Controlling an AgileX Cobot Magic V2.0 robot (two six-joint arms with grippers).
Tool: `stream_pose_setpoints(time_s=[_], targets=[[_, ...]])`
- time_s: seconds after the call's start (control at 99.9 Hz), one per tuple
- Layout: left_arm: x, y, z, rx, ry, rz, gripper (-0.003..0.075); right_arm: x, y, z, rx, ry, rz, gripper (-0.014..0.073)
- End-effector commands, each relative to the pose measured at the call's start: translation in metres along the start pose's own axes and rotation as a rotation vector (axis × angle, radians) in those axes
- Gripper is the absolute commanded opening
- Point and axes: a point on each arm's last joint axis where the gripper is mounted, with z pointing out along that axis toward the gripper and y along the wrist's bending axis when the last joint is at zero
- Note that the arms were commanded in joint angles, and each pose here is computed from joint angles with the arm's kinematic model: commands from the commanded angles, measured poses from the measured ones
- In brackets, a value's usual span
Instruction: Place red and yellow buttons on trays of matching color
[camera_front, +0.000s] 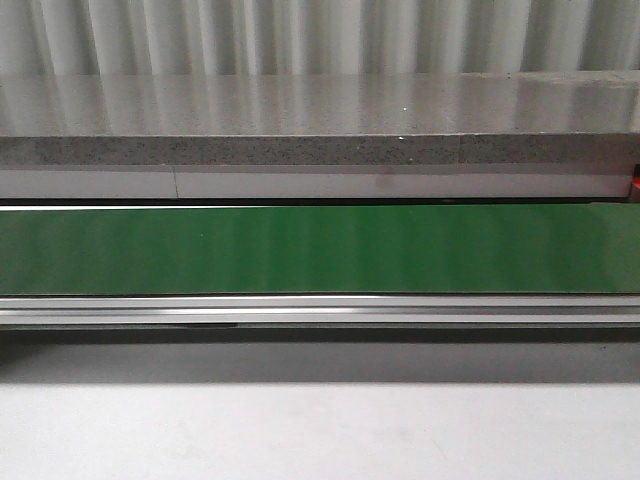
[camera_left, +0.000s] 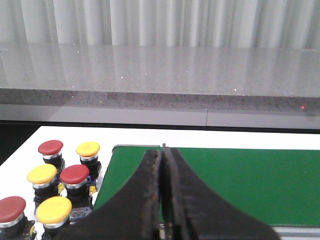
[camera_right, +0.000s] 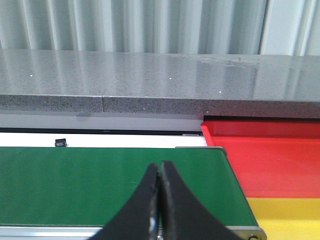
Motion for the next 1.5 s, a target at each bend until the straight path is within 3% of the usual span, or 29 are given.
stream_pose_setpoints(time_s=[0.0,0.48,0.58,0.65,0.821,0.921,1.161,1.491], targets=[[-0.032,-0.001,0.003,-0.001,-0.027,-0.005,-0.002,-0.007,0.0,-0.001,-0.001,-0.085,-0.009,-0.0066],[-0.096,-0.004,0.045,-0.015,0.179,-0.005,-0.0018,-0.007,0.0,-0.001,-0.001,-0.085,-0.009,-0.0066],[-0.103,-0.004,0.056,-0.02,0.252,-0.005,0.002,-0.007,0.0,-0.001,-0.001,-0.085,-0.009,-0.0066],[-0.108,-0.005,0.063,-0.022,0.289,-0.005,0.0109,-0.007,0.0,-0.001,-0.001,-0.085,-0.009,-0.0066],[-0.116,-0.005,0.079,-0.025,0.343,-0.005,0.0433,-0.007,0.0,-0.001,-0.001,-0.085,-0.009,-0.0066],[-0.118,-0.005,0.088,-0.029,0.402,-0.005,0.0538,-0.007,0.0,-0.001,-0.001,-0.085,-0.009,-0.0066],[-0.119,0.002,0.101,-0.1,0.555,-0.07,0.0523,-0.007,0.0,-0.001,-0.001,-0.085,-0.009,-0.0066],[-0.101,0.049,0.124,-0.356,0.852,-0.203,0.0482,-0.007,0.0,-0.001,-0.001,-0.085,-0.009,-0.0066]])
